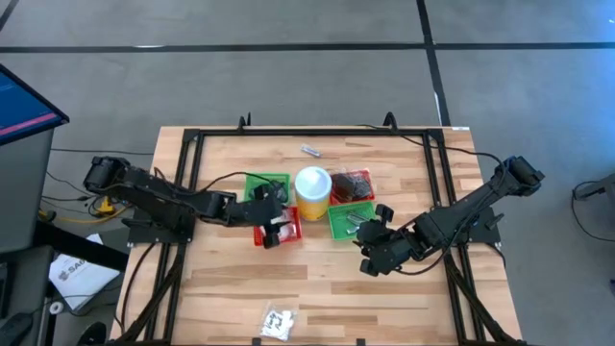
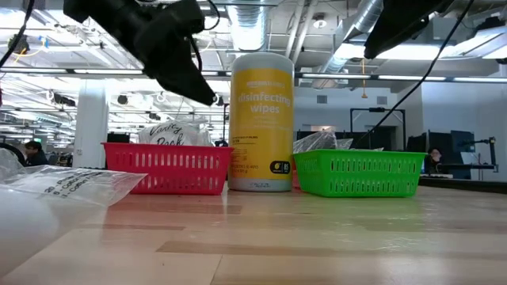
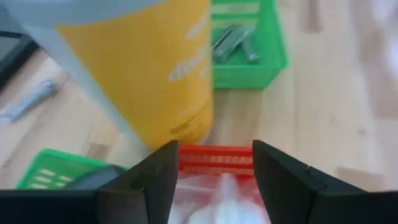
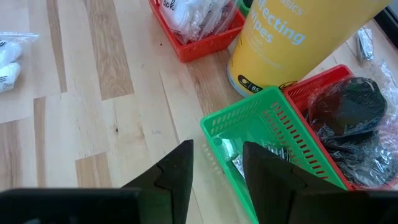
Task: Pick & Place Travel size toiletries
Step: Put the transparent cotton pack into the left red bin
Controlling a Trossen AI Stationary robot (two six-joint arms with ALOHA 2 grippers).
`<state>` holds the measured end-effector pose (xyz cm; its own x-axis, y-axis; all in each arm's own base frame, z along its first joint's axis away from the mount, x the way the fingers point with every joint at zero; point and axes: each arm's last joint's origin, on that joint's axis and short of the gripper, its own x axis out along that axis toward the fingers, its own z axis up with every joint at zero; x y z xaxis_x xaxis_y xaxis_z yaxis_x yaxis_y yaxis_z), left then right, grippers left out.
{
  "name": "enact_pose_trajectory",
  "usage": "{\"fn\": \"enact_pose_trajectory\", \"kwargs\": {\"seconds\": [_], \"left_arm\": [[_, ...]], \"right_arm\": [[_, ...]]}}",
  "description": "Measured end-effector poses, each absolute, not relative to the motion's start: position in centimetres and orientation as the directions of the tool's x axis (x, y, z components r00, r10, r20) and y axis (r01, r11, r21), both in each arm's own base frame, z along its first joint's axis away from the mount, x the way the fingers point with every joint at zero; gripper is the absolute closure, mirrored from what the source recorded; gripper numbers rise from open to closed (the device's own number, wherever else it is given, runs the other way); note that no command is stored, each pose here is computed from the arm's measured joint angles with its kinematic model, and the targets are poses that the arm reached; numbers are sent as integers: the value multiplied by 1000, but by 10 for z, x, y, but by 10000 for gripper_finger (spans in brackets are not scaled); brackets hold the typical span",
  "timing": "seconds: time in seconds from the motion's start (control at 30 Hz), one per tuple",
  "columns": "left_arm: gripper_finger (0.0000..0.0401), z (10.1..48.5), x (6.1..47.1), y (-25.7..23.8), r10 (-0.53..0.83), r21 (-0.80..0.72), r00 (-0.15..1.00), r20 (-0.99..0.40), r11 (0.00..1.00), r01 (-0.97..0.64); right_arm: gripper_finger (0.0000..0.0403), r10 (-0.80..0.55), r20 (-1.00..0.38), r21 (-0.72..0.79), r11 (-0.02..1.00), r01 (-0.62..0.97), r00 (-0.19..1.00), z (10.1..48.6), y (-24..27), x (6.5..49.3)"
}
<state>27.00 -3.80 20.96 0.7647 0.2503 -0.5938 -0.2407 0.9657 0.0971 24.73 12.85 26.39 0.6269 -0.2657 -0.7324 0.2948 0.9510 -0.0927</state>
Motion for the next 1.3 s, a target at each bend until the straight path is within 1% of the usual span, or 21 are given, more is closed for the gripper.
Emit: {"fn": "enact_pose_trajectory", "kwargs": {"seconds": [0.07, 0.13, 0.2, 0.27, 0.33, 0.6, 0.8, 1.0, 1.2, 1.3], "left_arm": [[208, 214, 268, -40, 200, 35, 780, -593, 974, -223], [211, 214, 267, -46, 122, -38, 790, -600, 983, -180], [215, 213, 265, -55, 35, -81, 786, -617, 991, -108], [218, 212, 265, -66, -24, -104, 783, -621, 993, -53], [221, 209, 262, -76, -53, -114, 770, -636, 993, -26], [221, 211, 248, -119, -186, -185, 769, -611, 979, 90], [228, 206, 245, -152, -266, -199, 787, -557, 962, 185], [229, 183, 246, -177, -308, -212, 763, -568, 951, 227], [229, 162, 246, -187, -304, -275, 730, -612, 947, 164], [229, 152, 245, -192, -298, -283, 709, -639, 948, 144]], "right_arm": [[274, -265, -733, -92, 951, 295, 627, 264, 128, 247], [274, -266, -732, -93, 951, 295, 627, 264, 128, 247], [274, -266, -732, -93, 951, 295, 627, 264, 128, 247], [274, -266, -732, -93, 951, 295, 627, 264, 128, 247], [274, -266, -732, -93, 951, 295, 627, 264, 128, 247], [274, -266, -732, -92, 951, 295, 627, 264, 128, 247], [274, -265, -732, -91, 951, 295, 628, 264, 129, 247], [274, -263, -730, -88, 951, 295, 631, 264, 129, 248], [274, -263, -730, -87, 951, 295, 631, 264, 129, 248], [274, -263, -730, -87, 951, 295, 631, 264, 129, 248]]}}
